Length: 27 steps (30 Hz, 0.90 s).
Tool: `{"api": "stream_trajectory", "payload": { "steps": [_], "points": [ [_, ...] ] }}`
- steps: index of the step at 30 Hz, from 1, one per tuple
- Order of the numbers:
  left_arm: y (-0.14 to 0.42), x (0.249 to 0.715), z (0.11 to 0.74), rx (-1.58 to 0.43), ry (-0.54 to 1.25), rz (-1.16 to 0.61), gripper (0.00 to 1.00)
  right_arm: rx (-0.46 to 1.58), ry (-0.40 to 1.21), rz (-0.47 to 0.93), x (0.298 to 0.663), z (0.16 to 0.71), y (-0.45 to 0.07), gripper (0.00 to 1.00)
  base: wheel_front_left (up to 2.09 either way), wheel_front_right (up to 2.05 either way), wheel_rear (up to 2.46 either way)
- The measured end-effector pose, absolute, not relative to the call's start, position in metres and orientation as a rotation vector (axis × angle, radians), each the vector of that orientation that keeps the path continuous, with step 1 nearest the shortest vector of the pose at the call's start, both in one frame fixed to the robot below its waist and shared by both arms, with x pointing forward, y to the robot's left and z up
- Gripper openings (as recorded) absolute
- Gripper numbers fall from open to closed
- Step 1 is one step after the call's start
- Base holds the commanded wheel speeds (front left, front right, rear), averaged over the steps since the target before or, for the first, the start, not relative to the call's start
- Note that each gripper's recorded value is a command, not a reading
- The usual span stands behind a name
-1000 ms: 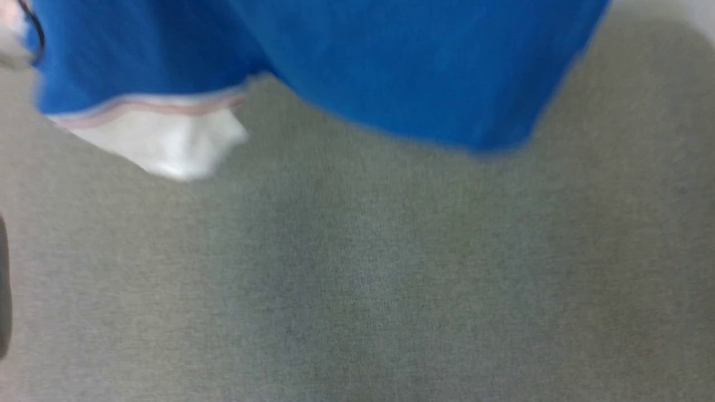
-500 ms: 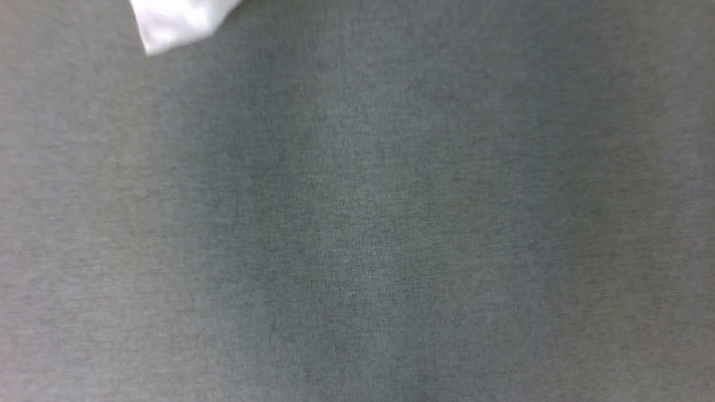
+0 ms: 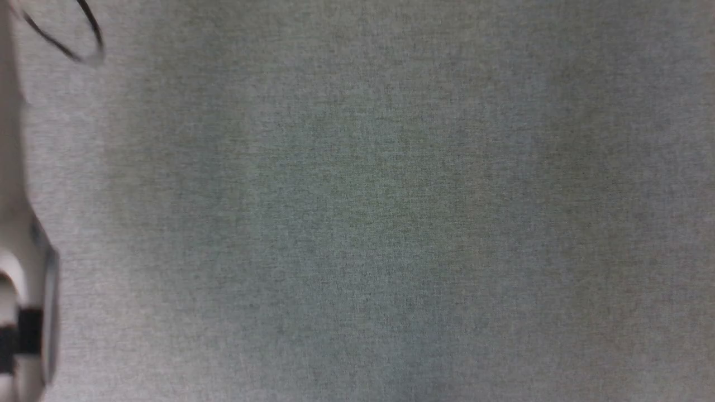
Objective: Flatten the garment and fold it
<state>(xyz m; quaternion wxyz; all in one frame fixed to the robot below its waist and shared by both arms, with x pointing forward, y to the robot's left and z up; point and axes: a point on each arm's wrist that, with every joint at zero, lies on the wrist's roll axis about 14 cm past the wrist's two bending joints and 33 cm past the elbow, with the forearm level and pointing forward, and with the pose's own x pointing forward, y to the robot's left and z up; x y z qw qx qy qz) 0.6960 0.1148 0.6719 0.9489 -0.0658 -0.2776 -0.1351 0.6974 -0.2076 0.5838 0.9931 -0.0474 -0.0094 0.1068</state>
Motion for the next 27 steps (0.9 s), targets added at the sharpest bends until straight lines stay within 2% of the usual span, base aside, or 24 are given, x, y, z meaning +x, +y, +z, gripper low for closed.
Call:
{"api": "stream_trajectory", "payload": {
  "steps": [7, 16, 27],
  "points": [
    [0.116, 0.638, 0.654, -0.156, -0.494, -0.298, 0.00, -0.035, 0.007, 0.289, 0.642, 0.576, -0.202, 0.00, 0.00, 0.00, 0.00],
    [0.120, 0.549, 0.614, -0.153, -0.320, -0.305, 0.00, 0.086, 0.141, 0.234, 0.557, 0.533, -0.220, 0.00, 0.00, 0.00, 0.00],
    [0.140, 0.443, 0.525, -0.235, 0.087, -0.228, 0.00, 0.215, 0.237, 0.161, 0.467, 0.502, -0.220, 0.00, 0.00, 0.00, 0.00]
  ]
}}
